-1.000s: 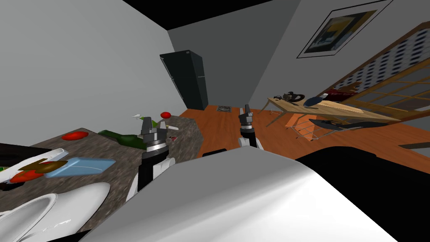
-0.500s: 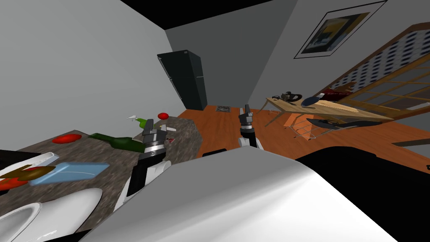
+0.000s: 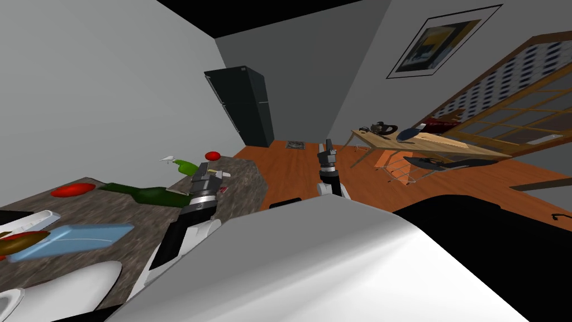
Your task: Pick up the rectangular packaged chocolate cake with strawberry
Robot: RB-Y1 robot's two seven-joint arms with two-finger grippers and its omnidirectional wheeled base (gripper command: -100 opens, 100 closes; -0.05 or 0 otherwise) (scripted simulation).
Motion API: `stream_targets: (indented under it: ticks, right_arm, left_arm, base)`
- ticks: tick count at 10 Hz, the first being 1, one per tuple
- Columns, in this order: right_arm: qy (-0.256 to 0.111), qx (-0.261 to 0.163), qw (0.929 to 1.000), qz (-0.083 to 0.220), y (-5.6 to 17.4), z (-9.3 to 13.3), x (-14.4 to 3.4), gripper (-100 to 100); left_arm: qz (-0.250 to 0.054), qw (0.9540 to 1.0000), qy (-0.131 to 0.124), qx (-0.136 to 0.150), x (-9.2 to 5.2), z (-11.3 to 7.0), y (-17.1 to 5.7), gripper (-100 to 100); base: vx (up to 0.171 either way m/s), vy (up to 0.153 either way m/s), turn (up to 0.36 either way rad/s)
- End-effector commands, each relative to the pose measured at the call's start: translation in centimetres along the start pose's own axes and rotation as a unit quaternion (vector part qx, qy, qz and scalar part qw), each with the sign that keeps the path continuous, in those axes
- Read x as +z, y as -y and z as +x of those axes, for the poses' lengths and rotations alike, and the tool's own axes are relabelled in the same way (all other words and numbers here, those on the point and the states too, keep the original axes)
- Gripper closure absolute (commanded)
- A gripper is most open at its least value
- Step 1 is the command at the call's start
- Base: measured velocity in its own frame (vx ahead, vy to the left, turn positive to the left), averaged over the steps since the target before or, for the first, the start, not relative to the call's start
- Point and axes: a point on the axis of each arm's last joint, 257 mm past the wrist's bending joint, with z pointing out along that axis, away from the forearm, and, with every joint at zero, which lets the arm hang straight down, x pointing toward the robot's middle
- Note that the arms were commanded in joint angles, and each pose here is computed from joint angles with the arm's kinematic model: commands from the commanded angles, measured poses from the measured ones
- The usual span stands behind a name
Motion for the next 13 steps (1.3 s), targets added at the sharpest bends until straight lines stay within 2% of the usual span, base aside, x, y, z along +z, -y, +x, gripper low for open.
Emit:
stream_targets:
  ticks: [1,5,7,11,12,13]
  right_arm:
    - [0.000,0.000,1.0000,0.000,0.0,0.0,0.0,0]
    - [0.000,0.000,1.0000,0.000,0.0,0.0,0.0,0]
    - [0.000,0.000,1.0000,0.000,0.0,0.0,0.0,0]
    - [0.000,0.000,1.0000,0.000,0.0,0.0,0.0,0]
    - [0.000,0.000,1.0000,0.000,0.0,0.0,0.0,0]
    - [0.000,0.000,1.0000,0.000,0.0,0.0,0.0,0]
  left_arm:
    - [-0.028,0.9996,-0.004,-0.001,-0.2,-0.2,-1.5,-100]
    - [-0.101,0.9946,-0.019,-0.006,-1.3,-0.8,-4.8,-100]
    - [-0.139,0.9899,-0.028,-0.007,-2.0,-1.0,-6.5,-100]
    - [-0.212,0.9760,-0.046,-0.009,-3.8,-1.4,-9.5,-100]
    - [-0.215,0.9755,-0.047,-0.009,-3.9,-1.4,-9.6,-100]
    - [-0.243,0.9684,-0.056,-0.009,-4.8,-1.6,-10.6,-100]
  base:
    - [0.019,-0.038,-0.018]
    - [0.021,-0.042,-0.037]
    - [0.028,-0.037,-0.039]
    - [0.025,-0.026,-0.043]
    - [0.008,-0.007,0.004]
    - [0.019,-0.012,-0.061]
